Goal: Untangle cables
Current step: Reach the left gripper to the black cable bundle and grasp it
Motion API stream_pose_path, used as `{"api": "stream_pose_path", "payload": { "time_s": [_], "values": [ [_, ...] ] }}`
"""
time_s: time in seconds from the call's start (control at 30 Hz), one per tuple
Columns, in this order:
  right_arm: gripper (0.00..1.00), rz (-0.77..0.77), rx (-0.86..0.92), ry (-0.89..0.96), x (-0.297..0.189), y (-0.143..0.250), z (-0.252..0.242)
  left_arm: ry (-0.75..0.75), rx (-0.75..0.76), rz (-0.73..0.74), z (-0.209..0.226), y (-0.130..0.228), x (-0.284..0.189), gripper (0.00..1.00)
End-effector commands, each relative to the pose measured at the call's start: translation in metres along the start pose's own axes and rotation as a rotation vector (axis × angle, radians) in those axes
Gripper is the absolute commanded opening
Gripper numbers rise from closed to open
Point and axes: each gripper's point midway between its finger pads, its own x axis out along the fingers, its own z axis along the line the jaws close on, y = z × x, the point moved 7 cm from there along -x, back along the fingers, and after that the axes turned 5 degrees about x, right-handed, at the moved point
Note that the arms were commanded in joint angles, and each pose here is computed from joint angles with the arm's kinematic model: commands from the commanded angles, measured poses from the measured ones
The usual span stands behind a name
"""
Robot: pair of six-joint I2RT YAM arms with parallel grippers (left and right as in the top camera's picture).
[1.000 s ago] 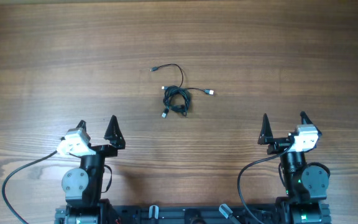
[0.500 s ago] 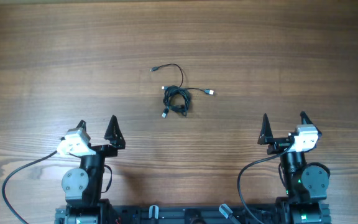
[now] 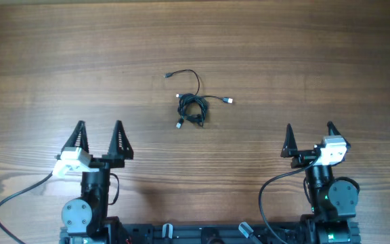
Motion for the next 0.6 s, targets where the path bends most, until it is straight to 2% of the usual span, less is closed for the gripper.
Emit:
{"api": "stream_pose_path", "payload": {
  "time_s": [0.0,0.13,0.27,0.57],
  "values": [
    [1.00,-0.014,-0.012,-0.008,-0.001,-0.002,0.001,0.161,0.110,0.021,-0.017,-0.002,-0.002,1.00],
    [1.00,-0.014,-0.012,-0.008,-0.001,-0.002,0.001,0.150,0.192,0.098,-0.022,-0.019,-0.001,1.00],
    [1.00,-0.014,-0.012,-0.008,-0.001,-0.002,0.001,0.126,0.183,0.268,-0.028,-0.044,0.011,1.00],
    [1.00,-0.014,-0.012,-0.008,-0.001,-0.002,0.001,0.087,0.058,0.775,-0.039,-0.094,0.086,1.00]
  ]
}}
